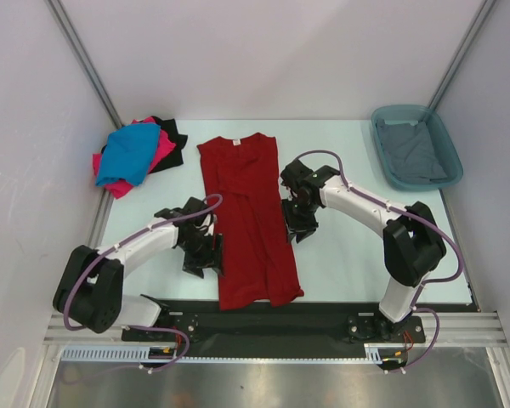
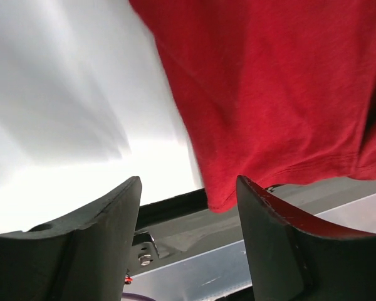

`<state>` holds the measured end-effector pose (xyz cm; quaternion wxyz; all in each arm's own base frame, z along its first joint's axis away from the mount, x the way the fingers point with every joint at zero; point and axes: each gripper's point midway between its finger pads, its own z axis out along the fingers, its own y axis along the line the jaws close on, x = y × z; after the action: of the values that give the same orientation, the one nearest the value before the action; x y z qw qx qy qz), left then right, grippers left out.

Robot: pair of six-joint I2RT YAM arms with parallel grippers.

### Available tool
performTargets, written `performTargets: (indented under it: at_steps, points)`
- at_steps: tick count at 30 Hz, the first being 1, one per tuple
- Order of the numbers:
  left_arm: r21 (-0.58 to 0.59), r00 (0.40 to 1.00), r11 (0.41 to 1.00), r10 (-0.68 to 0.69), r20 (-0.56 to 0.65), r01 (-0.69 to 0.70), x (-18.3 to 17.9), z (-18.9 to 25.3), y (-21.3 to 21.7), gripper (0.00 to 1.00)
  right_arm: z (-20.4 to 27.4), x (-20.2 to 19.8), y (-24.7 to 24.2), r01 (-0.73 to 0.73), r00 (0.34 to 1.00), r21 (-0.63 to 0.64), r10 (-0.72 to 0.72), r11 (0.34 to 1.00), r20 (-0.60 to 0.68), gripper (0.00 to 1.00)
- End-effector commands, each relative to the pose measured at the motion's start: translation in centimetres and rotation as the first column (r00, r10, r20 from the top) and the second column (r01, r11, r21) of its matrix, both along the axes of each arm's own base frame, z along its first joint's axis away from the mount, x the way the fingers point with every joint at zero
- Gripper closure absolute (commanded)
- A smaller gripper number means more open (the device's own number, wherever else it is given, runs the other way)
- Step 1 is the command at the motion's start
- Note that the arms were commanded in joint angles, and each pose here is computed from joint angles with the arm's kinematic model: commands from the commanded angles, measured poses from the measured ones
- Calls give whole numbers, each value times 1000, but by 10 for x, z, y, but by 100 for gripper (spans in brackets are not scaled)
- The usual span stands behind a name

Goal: Fold and stack the t-shirts
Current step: Fold the tshirt

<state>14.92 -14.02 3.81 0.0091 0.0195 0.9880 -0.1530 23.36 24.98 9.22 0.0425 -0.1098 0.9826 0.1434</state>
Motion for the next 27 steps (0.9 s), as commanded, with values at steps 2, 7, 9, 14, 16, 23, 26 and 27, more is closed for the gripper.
performTargets:
  at_steps: [2, 7, 9, 14, 16, 23, 26, 27]
  points:
    - [-36, 1000, 999, -4, -12, 4, -7, -7, -10, 33, 15, -2, 0, -2, 1000, 33, 1, 999, 27, 62]
    - [-76, 997, 996, -46, -59, 42, -19, -18, -27, 36, 16, -3, -1, 7, 1000, 35, -7, 999, 24, 62]
    - [-85, 996, 995, -58, -65, 52, -21, -21, -32, 36, 16, -5, -1, 4, 1000, 38, -4, 999, 18, 62]
    - [-112, 994, 991, -79, -74, 70, -22, -25, -45, 41, 14, -9, -3, 11, 1000, 35, -11, 999, 7, 62]
    - [-113, 993, 991, -87, -82, 78, -22, -28, -47, 56, 14, -10, -3, 13, 1000, 37, -13, 999, 4, 62]
    - [-80, 988, 992, -109, -108, 101, -28, -27, -43, 100, -2, -23, -5, 0, 998, 34, 2, 999, -62, 62]
    - [-45, 985, 992, -122, -118, 117, -33, -23, -35, 100, -7, -28, -6, -4, 997, 31, 7, 1000, -82, 62]
    - [-29, 987, 992, -121, -103, 119, -31, -21, -32, 99, -8, -28, -6, -4, 996, 30, 7, 1000, -86, 62]
